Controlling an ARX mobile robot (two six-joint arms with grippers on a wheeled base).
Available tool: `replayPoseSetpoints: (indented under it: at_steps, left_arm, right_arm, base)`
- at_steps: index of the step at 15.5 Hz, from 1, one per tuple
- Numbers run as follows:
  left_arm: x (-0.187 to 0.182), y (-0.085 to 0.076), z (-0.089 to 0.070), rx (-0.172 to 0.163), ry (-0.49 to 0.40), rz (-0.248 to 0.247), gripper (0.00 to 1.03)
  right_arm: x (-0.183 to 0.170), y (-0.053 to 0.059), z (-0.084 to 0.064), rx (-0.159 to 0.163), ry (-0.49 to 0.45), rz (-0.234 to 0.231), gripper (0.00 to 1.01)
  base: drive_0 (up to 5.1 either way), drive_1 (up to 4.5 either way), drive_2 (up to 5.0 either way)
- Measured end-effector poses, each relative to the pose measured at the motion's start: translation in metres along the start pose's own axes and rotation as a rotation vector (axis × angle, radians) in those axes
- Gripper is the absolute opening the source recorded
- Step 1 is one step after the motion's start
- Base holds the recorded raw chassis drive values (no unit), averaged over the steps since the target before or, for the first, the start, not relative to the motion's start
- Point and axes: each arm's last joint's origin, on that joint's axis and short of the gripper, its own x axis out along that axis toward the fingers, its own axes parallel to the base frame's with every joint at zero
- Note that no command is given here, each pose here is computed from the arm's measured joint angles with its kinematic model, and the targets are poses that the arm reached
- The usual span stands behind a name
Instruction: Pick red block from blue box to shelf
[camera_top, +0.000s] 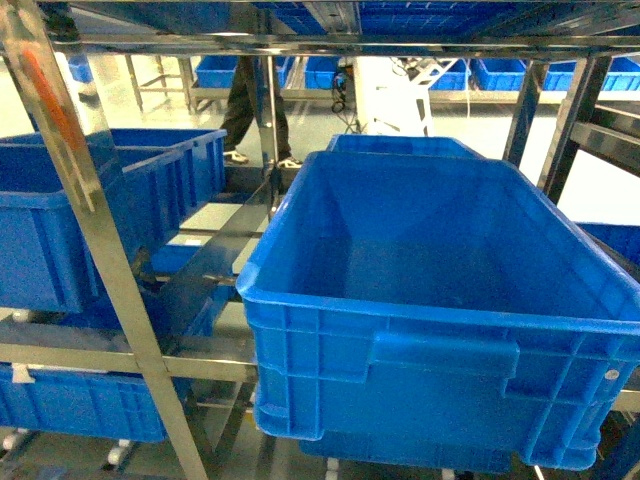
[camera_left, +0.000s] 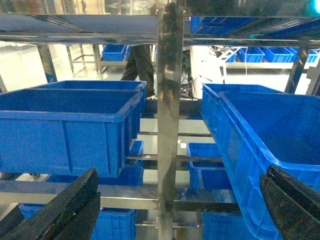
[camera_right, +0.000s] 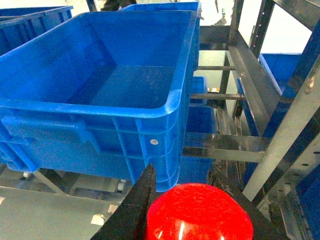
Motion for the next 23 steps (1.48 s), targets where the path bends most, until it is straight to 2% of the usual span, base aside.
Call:
replayPoseSetpoints:
  at_steps: [23]
  left_arm:
    - [0.0,0.0,0.0,0.0,0.0,0.0,0.98]
  right_arm:
    - [0.0,0.0,0.0,0.0,0.0,0.0,0.26]
  base:
    - [0.0,0.0,0.0]
